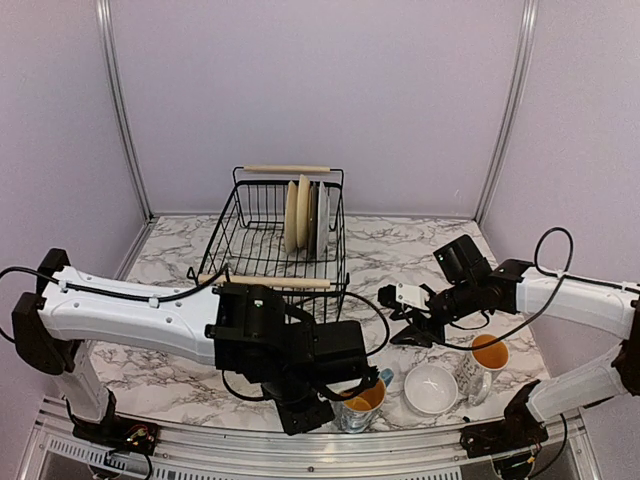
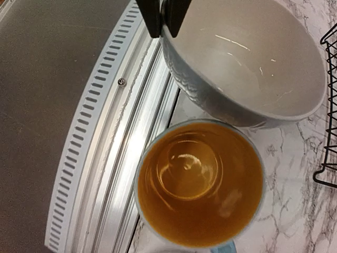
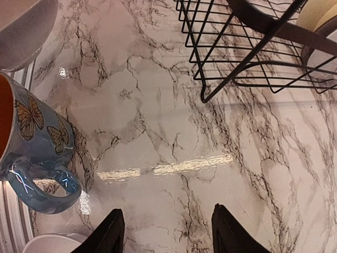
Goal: Load the mixed dishes into the dish rack
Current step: Grab the bowl from the corner of the board, then place the bowl at the corner of the board.
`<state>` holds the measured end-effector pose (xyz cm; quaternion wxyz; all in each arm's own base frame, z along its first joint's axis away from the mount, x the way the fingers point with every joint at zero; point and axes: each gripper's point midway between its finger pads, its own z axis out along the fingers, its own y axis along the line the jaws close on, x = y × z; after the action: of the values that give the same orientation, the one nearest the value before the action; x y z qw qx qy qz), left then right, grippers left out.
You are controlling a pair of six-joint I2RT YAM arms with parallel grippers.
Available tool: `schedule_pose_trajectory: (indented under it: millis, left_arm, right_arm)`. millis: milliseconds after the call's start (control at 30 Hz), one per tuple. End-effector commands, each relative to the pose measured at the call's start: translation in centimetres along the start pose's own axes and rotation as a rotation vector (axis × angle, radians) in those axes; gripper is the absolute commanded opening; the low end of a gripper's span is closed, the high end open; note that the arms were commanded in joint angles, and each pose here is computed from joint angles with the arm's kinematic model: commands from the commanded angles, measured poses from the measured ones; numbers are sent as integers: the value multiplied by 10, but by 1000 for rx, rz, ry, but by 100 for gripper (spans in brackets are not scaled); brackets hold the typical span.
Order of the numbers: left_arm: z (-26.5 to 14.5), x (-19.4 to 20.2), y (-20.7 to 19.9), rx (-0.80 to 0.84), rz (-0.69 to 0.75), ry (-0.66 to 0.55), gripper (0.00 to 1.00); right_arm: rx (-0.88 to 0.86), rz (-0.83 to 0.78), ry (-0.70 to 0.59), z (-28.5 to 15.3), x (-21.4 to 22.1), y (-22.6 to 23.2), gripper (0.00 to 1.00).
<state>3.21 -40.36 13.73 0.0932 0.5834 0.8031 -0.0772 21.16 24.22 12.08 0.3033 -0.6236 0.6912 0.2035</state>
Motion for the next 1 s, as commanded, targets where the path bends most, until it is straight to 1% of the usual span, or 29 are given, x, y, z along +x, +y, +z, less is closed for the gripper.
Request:
schedule_pose_trajectory:
  millis: [0, 100, 233, 300, 400, 567, 667, 733, 767, 833, 967]
  left_arm:
    - [-112, -48, 31, 29, -80, -346, 0]
    - [-161, -68, 63, 59, -135, -545, 0]
    - [-208, -86, 97, 137, -158, -761, 0]
    - [-220, -94, 121, 148, -190, -842, 0]
    - [-231, -106, 143, 217, -216, -944, 0]
    - [-237, -115, 186, 296, -316, -1072, 0]
    - [-233, -113, 216, 369, -405, -1127, 0]
    - [-222, -109, 230, 420, -440, -1148, 0]
    - [-225, -111, 236, 434, -434, -1183, 0]
    - [-217, -110, 249, 457, -455, -1187, 0]
    - [-204, -109, 274, 539, -511, -1208, 0]
  right_arm:
    - [11, 6, 14, 3, 3, -2, 54]
    - [17, 6, 20, 3, 5, -2, 54]
    - [26, 6, 28, 4, 7, -4, 54]
    - [32, 7, 34, 4, 8, -5, 54]
    - [43, 9, 38, 3, 8, -7, 54]
    - [56, 20, 2, -7, -3, -11, 54]
    - [45, 40, -107, -32, -33, -20, 56]
    - [44, 49, -175, -50, -52, -29, 58]
    - [53, 51, -194, -57, -59, -35, 58]
    - [85, 46, -225, -71, -77, -51, 59]
    - [82, 54, -250, -77, -101, -68, 59]
